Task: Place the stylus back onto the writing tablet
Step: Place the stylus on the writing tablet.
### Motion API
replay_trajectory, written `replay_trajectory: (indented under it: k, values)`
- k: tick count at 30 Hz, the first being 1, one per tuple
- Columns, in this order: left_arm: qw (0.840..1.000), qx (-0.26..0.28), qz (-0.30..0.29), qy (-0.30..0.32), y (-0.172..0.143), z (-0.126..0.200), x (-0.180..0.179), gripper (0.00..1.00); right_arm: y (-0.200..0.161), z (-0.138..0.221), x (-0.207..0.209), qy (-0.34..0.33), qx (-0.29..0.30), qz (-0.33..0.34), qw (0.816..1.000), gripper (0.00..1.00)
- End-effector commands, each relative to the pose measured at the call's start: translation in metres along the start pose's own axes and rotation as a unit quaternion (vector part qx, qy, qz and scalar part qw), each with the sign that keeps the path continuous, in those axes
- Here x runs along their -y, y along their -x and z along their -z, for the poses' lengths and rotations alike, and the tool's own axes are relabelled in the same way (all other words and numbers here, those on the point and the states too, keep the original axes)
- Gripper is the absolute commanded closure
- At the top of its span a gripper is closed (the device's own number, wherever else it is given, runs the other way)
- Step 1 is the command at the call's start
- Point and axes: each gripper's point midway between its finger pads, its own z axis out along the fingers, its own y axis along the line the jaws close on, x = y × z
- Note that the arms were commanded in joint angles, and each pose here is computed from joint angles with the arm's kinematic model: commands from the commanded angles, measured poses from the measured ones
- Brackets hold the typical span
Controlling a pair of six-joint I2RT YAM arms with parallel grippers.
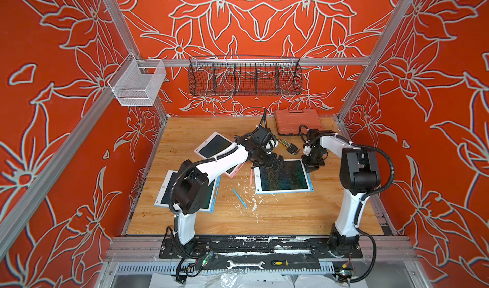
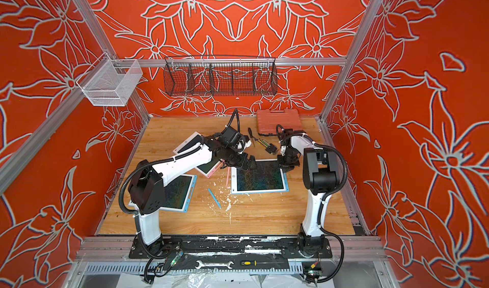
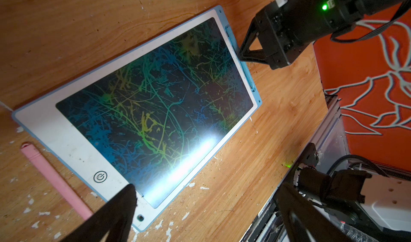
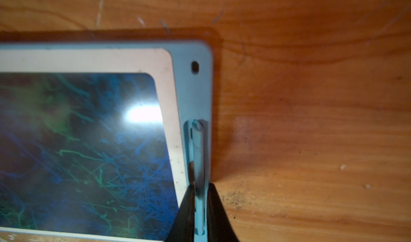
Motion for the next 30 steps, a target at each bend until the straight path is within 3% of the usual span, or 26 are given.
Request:
replay_trajectory:
  k: [1, 7, 30]
  values:
    - [1.000, 0.014, -0.003, -0.011, 0.0036, 0.0150, 0.0089, 0.03, -0.0029, 0.0125, -0.0021, 0.004, 0.012, 0.005, 1.000, 0.84]
    - [1.000, 0.015, -0.003, -0.011, 0.0032, 0.0155, 0.0085, 0.03, -0.0024, 0.0163, -0.0019, 0.003, 0.020, 0.005, 1.000, 0.82]
    - [1.000, 0.018, 0.006, -0.009, -0.0017, 0.0175, 0.0063, 0.03, -0.0052, 0.0080, -0.0080, 0.017, 0.004, 0.009, 1.000, 0.94]
